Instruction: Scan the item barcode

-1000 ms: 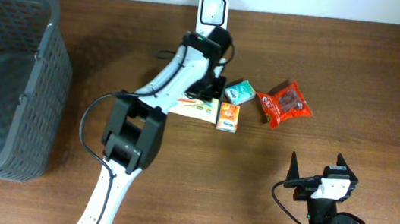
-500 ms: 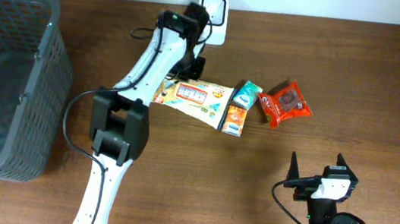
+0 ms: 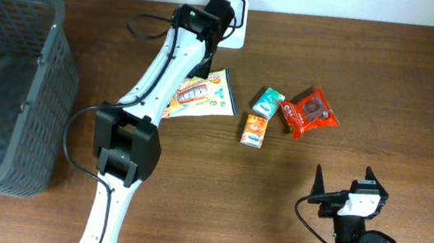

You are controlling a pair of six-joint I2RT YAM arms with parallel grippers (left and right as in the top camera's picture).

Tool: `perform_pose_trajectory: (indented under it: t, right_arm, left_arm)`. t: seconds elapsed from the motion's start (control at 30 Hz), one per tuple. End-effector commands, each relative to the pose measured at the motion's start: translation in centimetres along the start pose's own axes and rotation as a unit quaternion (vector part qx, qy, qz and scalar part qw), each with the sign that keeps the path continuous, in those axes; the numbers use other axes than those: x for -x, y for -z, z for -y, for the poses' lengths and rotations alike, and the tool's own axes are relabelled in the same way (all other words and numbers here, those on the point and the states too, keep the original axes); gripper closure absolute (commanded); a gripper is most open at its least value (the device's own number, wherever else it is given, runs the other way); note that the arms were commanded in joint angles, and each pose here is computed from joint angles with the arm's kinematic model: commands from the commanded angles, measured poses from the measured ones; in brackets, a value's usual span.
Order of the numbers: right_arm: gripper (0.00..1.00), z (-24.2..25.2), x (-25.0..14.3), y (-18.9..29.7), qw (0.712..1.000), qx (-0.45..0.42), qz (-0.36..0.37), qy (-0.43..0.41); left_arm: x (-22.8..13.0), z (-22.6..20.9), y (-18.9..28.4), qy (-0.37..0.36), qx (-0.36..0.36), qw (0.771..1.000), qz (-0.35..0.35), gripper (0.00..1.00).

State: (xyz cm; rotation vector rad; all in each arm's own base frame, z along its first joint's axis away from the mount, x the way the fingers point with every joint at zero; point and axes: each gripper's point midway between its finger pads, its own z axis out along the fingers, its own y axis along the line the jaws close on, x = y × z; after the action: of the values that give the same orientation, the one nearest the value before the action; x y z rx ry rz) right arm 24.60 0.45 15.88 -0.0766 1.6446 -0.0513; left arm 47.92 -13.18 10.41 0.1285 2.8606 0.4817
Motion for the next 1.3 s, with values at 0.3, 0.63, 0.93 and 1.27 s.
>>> perform_pose_trajectory:
  t: [0.3,0.63,0.93,1.27]
  right_arm:
    - [0.02,0.1,-0.4,0.0,1.000,-0.003,-0.003,-0.003]
    - [0.02,0.1,-0.4,0.0,1.000,-0.003,-0.003,-0.003]
    - [0.01,-10.8,11.4,7.7,0.899,0.357,0.252,0.011]
    - [0.02,-14.4,22.4,4.1,0.816,0.571,-0.045,-0.074]
  left_arm:
    - [1.6,0.8,3.2,0.067,-0.135,0.988,-0.015,1.00]
    - [-0.7,4.5,3.9,0.029,-0.163,0.985,-0.055,1.00]
    - [0.9,-5.6,13.4,0.074,-0.199,0.975,0.059,0.70]
    - [0.2,-6.7,10.9,0.083,-0.179,0.980,0.023,0.01]
